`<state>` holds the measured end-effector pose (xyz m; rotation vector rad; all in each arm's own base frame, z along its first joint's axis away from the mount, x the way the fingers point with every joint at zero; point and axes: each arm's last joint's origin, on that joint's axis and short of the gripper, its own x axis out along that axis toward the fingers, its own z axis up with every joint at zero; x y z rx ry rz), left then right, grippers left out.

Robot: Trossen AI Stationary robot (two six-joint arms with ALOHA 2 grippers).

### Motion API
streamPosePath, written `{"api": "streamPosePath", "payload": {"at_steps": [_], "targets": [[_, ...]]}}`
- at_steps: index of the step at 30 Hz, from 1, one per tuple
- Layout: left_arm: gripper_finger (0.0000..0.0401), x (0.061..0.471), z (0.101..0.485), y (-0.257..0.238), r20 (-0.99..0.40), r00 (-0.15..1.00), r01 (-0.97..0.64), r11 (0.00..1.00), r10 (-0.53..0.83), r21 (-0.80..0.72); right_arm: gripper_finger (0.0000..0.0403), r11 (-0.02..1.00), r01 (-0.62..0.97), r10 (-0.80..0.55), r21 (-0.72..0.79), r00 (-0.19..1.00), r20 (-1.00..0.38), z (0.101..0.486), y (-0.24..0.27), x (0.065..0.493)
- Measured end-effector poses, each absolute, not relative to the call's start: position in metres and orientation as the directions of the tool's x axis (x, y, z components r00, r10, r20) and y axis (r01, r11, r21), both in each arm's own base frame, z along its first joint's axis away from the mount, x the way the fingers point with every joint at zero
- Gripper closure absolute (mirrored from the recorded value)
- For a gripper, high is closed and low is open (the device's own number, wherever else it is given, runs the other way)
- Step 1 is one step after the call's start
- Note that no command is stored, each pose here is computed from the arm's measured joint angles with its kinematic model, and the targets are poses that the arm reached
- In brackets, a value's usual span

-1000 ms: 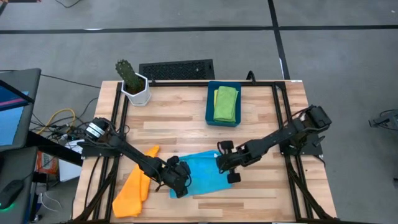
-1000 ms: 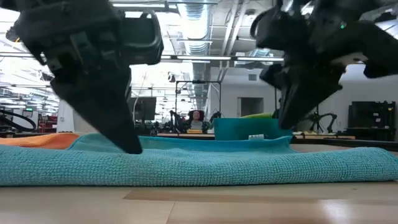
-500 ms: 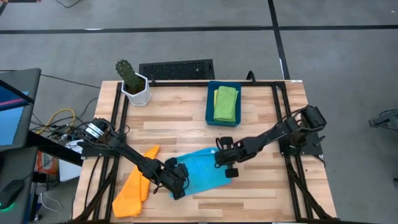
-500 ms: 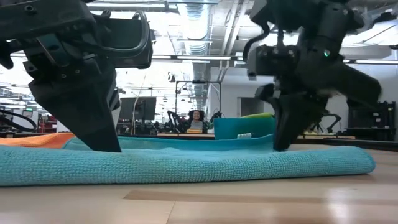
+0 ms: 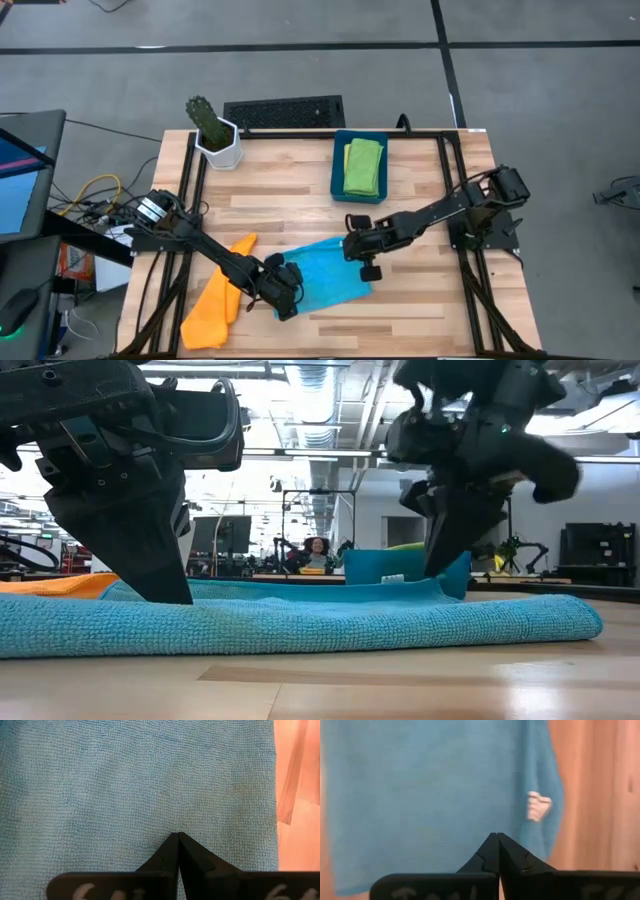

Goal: Fold microfiber towels
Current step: Fold the blue towel

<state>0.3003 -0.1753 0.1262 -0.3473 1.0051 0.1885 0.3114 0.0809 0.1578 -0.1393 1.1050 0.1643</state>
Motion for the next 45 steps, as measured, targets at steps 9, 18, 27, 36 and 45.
{"api": "streamPosePath", "payload": {"at_steps": [9,18,27,36,45], "targets": [[0.0401,0.299,0.126,-0.175,-0.855,0.518,-0.31,0.931,-0.002,-0.19,0.0382,0.98,-0.188,0.019,-0.065,0.415,-0.909,0.145,0.07,0.317],[0.0401,0.298,0.125,-0.175,-0.86,0.51,-0.294,0.94,0.002,-0.172,0.0392,0.99,-0.084,-0.064,-0.111,0.437,-0.897,0.149,0.029,0.324],[0.0401,0.296,0.13,-0.173,-0.863,0.506,-0.357,0.91,-0.002,-0.211,0.0368,0.996,0.04,-0.091,-0.082,0.446,-0.891,0.157,0.006,0.323],[0.0401,0.284,0.195,-0.152,-0.724,0.665,-0.475,0.852,0.185,-0.218,0.0389,0.997,0.07,-0.041,0.024,0.797,-0.603,0.228,0.031,0.306],[0.0401,0.289,0.168,-0.15,-0.595,0.707,-0.587,0.787,0.384,-0.19,0.0396,0.968,0.135,-0.052,0.212,0.933,-0.357,0.159,0.051,0.273]]}}
